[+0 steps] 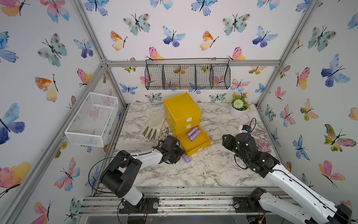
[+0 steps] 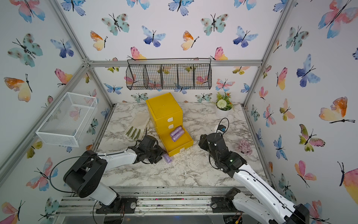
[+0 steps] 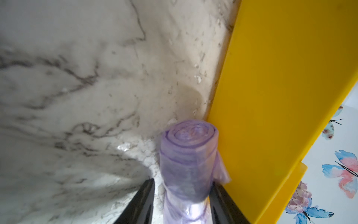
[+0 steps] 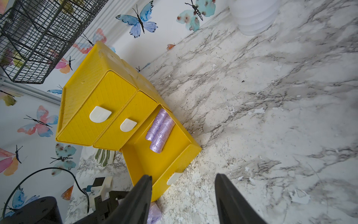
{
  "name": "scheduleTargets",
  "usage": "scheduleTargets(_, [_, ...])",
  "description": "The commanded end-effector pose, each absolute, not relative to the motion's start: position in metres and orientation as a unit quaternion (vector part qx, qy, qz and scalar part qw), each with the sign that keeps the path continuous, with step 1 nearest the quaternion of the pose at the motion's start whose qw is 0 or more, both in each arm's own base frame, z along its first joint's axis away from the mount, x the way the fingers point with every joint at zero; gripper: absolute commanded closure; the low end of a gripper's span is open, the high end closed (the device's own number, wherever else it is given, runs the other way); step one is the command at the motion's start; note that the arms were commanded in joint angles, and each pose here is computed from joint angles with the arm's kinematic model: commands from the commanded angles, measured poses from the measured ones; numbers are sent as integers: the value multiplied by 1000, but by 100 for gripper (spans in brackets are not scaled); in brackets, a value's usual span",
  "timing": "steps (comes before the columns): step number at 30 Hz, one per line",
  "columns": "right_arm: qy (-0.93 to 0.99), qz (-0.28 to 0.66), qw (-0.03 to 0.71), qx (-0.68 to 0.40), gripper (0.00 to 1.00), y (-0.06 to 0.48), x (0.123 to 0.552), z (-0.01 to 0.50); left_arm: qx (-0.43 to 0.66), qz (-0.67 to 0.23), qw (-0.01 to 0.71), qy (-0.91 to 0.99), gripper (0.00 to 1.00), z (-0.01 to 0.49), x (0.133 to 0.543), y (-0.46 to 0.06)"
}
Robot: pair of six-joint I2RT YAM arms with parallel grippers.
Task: Sort the rolls of trash bags by color and place them into the drawer
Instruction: Pick up the roll of trash bags from the center of the board, then place the roll of trash bags in the drawer.
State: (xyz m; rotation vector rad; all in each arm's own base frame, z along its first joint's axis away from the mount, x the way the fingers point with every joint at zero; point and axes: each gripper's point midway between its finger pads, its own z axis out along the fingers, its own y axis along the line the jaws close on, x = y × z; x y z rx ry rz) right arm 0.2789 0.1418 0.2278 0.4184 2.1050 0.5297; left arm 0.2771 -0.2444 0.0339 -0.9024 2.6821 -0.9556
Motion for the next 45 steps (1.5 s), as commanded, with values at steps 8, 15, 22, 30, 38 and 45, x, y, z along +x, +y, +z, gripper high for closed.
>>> scheduleTargets(8, [854,194,451,175,42,132,277,222,-287,-331,71,896,71,35,275,-253])
scheduleTargets(15, [853,195,451,177,42,132,276,223,-272,-336,80,898,86,48,271,-248])
scheduleTargets(22, [851,199,453,175,42,133,277,225,-219,-294,137,920,88,90,257,-213])
scheduleTargets(30, [850,211,452,169,42,138,278,223,-27,-299,306,904,90,220,272,-213])
scheduleTargets(38, [831,225,477,177,42,126,267,241,155,-217,320,909,90,253,299,-255])
scheduleTargets(45, [816,225,499,185,43,112,259,252,290,-136,294,901,91,225,312,-300])
